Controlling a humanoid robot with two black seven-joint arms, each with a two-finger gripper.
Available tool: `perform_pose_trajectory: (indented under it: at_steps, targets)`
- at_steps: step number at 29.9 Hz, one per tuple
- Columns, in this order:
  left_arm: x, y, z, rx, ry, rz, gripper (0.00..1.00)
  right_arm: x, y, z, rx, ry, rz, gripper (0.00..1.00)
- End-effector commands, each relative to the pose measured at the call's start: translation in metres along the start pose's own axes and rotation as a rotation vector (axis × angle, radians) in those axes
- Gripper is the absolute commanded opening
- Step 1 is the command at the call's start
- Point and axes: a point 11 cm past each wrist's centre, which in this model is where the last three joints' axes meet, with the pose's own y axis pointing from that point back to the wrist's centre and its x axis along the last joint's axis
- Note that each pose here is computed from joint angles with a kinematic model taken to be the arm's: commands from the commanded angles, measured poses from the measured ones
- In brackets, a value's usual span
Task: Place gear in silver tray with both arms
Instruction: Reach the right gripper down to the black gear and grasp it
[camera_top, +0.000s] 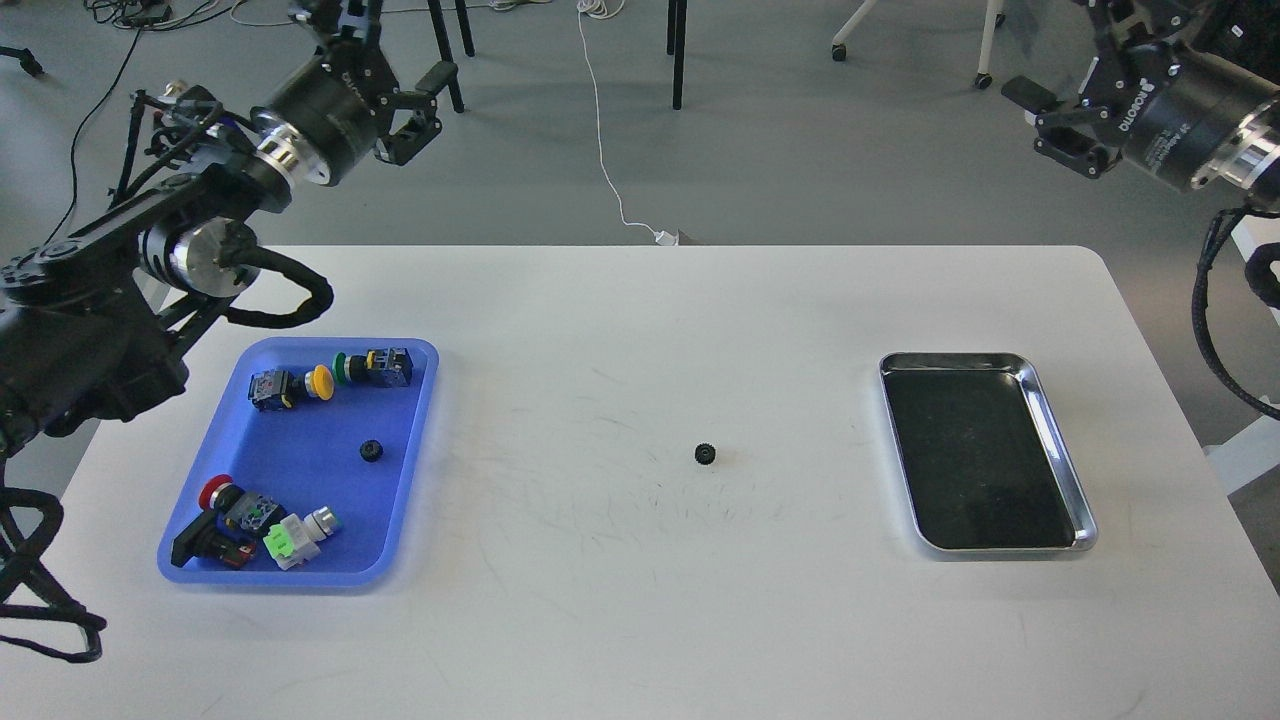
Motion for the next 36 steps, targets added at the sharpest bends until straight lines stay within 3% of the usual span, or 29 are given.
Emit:
perform_pose_trajectory:
  at_steps: [1,8,16,23,29,36]
  targets:
    - [0.031,0.022,0.011,-0.068,0.107,0.086,0.97,-0.048,-0.050,-0.016,-0.065,0.179,-0.191,0.98]
    - [0.060,0.054,0.034,-0.161,0.169,0.133,0.97,-0.155,-0.109,0.008,-0.217,0.530,-0.541,0.98]
    - [0.074,0.076,0.048,-0.194,0.168,0.161,0.97,-0.240,-0.119,0.089,-0.388,0.968,-0.839,0.97]
    - [0.080,0.083,0.057,-0.202,0.148,0.169,0.97,-0.246,-0.113,0.121,-0.466,1.125,-0.925,0.95]
    - [0.078,0.082,0.057,-0.201,0.151,0.158,0.97,-0.248,-0.099,0.143,-0.504,1.149,-0.976,0.71]
    - [0.079,0.082,0.057,-0.202,0.150,0.159,0.97,-0.256,-0.090,0.160,-0.513,1.103,-0.987,0.66]
